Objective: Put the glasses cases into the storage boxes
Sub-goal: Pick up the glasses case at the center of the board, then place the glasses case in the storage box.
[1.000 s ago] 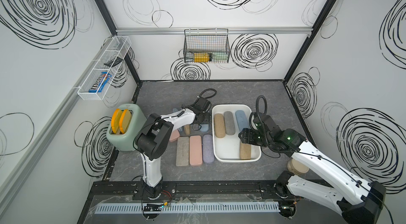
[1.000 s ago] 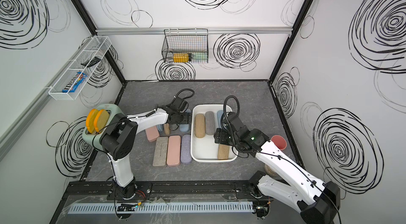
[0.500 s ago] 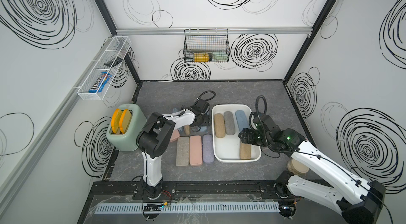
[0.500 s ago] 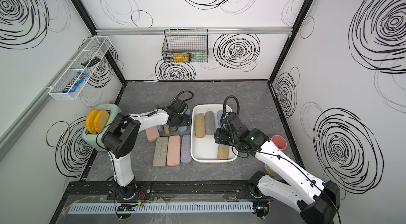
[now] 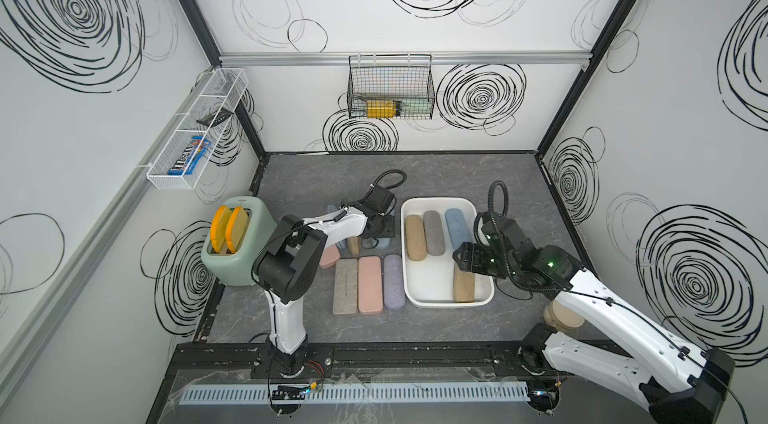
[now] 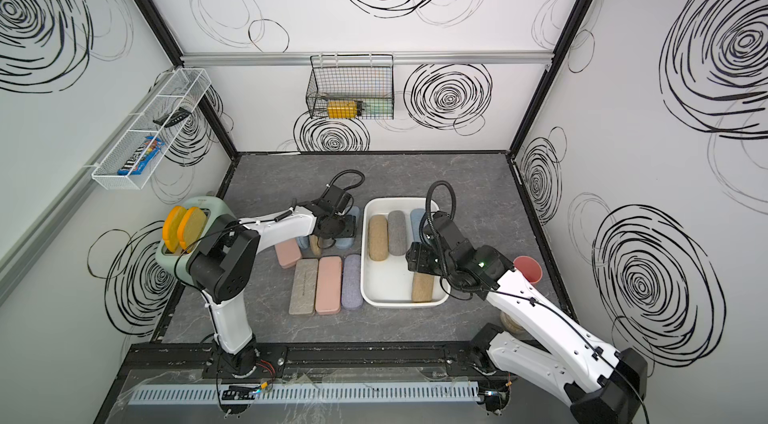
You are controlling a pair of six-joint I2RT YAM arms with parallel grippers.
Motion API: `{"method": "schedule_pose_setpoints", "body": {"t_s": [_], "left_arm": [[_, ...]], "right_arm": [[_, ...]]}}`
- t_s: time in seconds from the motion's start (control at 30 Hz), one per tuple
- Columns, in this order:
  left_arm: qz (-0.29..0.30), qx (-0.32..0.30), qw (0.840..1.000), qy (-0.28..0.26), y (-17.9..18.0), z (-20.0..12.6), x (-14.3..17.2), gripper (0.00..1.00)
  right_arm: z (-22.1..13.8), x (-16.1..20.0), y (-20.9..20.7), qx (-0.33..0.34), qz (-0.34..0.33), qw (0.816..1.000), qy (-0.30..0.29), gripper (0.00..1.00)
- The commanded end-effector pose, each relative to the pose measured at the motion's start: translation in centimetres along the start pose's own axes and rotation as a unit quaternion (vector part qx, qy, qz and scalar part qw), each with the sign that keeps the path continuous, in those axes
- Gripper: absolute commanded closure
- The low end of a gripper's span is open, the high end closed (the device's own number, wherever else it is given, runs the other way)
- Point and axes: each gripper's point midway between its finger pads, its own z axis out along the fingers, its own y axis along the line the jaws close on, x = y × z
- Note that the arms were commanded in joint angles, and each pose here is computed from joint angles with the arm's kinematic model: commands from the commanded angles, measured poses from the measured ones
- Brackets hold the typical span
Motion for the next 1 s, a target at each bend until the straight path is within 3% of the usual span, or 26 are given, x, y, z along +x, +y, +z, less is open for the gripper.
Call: {"method": "schedule_pose_setpoints", "body": {"t_s": [0.0, 0.27, 0.43, 0.6, 0.8, 0.97], "left_arm": [[-0.002, -0.007, 1.0, -0.014, 0.5, -0.6, -0.6, 0.4], [0.01, -0.002, 0.999, -0.05, -0.7, -3.9, -2.2, 0.49], [0.014, 0.008, 0.997, -0.08, -1.6, -8.0, -3.3, 0.55], [0.013, 0.049, 0.992, -0.117, -3.6, -13.5, -3.8, 0.55], [0.017, 0.139, 0.985, -0.101, -8.2, -18.2, 1.1, 0.56], [0.013, 0.188, 0.981, -0.039, -12.0, -18.8, 7.8, 0.58]], "right_arm": [[-0.9, -0.4, -0.1, 0.0, 0.006, 1.0, -0.013, 0.27], [-1.7, -0.8, 0.0, -0.008, 0.008, 1.0, -0.028, 0.27], [-3.0, -1.5, 0.0, -0.015, 0.014, 0.998, -0.053, 0.27], [-4.7, -2.3, -0.3, -0.016, 0.023, 0.996, -0.079, 0.27], [-7.5, -3.7, -1.8, 0.002, 0.042, 0.99, -0.133, 0.27], [-8.2, -3.9, -2.7, 0.02, 0.054, 0.989, -0.134, 0.28]]}}
